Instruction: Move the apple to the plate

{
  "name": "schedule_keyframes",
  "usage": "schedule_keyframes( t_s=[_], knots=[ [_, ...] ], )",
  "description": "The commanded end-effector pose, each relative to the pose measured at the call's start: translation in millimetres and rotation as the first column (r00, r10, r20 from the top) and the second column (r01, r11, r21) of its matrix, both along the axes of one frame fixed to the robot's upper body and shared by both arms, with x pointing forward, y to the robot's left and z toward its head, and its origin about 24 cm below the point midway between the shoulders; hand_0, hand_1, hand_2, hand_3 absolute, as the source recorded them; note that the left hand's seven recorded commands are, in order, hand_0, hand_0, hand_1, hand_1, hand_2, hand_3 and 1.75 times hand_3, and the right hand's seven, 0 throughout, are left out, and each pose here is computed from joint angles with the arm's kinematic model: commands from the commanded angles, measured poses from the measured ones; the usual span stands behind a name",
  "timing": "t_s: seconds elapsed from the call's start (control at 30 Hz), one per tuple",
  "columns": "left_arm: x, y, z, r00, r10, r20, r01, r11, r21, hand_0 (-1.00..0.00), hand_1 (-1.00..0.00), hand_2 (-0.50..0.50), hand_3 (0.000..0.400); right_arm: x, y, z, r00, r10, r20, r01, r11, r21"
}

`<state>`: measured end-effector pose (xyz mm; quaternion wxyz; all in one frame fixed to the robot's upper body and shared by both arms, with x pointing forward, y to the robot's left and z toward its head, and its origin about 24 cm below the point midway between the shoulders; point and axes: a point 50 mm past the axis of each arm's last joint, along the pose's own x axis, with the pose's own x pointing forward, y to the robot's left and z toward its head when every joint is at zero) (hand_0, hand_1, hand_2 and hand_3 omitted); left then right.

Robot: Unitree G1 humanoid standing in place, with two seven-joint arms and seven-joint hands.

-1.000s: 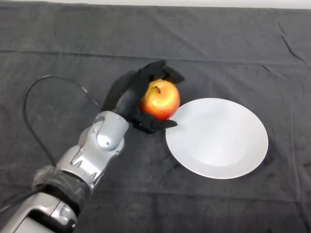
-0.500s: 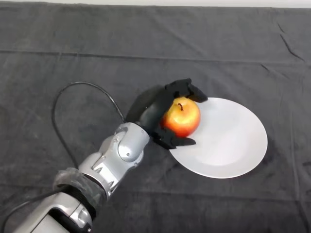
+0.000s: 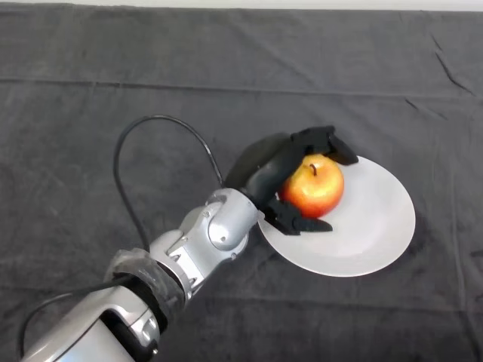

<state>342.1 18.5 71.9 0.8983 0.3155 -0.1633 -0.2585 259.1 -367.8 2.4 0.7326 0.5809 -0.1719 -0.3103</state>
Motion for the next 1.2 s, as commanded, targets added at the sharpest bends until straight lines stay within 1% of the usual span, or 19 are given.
schedule_keyframes(
  t_s=[0.03, 0.07, 0.1, 0.13, 0.17, 0.2, 0.23, 0.27, 0.5, 0.73, 0.97, 1.2],
  knots=[
    [7.7, -1.9, 15.2, 0.999, -0.009, 0.052, 0.009, 1.0, -0.002, -1.0, -1.0, 0.0, 0.4, -3.1, -5.1, 3.7, 0.9989, -0.0358, 0.03, 0.0361, 0.9993, -0.008],
    [7.6, -2.1, 14.8, 0.999, -0.012, 0.049, 0.012, 1.0, 0.0, -1.0, -1.0, 0.0, 0.4, -3.1, -5.2, 3.7, 0.9989, -0.0358, 0.03, 0.0361, 0.9993, -0.008],
    [7.5, -2.3, 14.4, 0.999, -0.014, 0.047, 0.014, 1.0, 0.002, -1.0, -0.89, -0.06, 0.4, -3.1, -5.2, 3.7, 0.9989, -0.0359, 0.031, 0.0361, 0.9993, -0.007],
    [7.6, -2.4, 14.3, 0.999, -0.016, 0.045, 0.016, 1.0, 0.004, -0.87, -0.76, -0.06, 0.35, -3.1, -5.2, 3.7, 0.9989, -0.0359, 0.031, 0.0361, 0.9993, -0.007],
    [7.8, -2.5, 14.3, 0.999, -0.018, 0.043, 0.018, 1.0, 0.006, -0.87, -0.76, -0.06, 0.35, -3.1, -5.2, 3.7, 0.9989, -0.0359, 0.031, 0.0362, 0.9993, -0.007],
    [7.9, -2.6, 14.2, 0.999, -0.02, 0.041, 0.02, 1.0, 0.007, -0.35, -0.52, 0.08, 0.207, -3.1, -5.2, 3.7, 0.9989, -0.036, 0.031, 0.0362, 0.9993, -0.007],
    [8.0, -2.7, 14.1, 0.999, -0.022, 0.039, 0.021, 1.0, 0.009, -0.2, -0.38, 0.09, 0.154, -3.1, -5.2, 3.7, 0.9989, -0.036, 0.031, 0.0362, 0.9993, -0.007],
    [8.1, -2.8, 14.1, 0.999, -0.023, 0.037, 0.022, 1.0, 0.01, 0.0, 0.0, 0.0, 0.002, -3.1, -5.2, 3.7, 0.9989, -0.036, 0.031, 0.0363, 0.9993, -0.007],
    [8.9, -2.3, 13.9, 0.999, -0.026, 0.027, 0.026, 1.0, 0.013, 0.0, 0.0, 0.0, 0.0, -3.1, -5.2, 3.7, 0.9988, -0.0362, 0.032, 0.0365, 0.9993, -0.007],
    [13.4, 3.8, 21.1, 0.999, -0.012, 0.039, 0.012, 1.0, -0.005, 0.0, 0.0, 0.0, 0.0, -3.1, -5.2, 3.7, 0.9988, -0.0363, 0.032, 0.0366, 0.9993, -0.007],
    [18.2, 17.8, 35.1, 0.996, 0.025, 0.089, -0.021, 0.998, -0.052, 0.0, 0.0, 0.0, 0.0, -3.1, -5.2, 3.7, 0.9988, -0.0364, 0.032, 0.0366, 0.9993, -0.007],
    [16.8, 33.6, 47.6, 0.985, 0.077, 0.155, -0.059, 0.992, -0.115, 0.0, 0.0, 0.0, 0.0, -3.1, -5.2, 3.7, 0.9988, -0.0362, 0.032, 0.0365, 0.9993, -0.007]
  ],
)
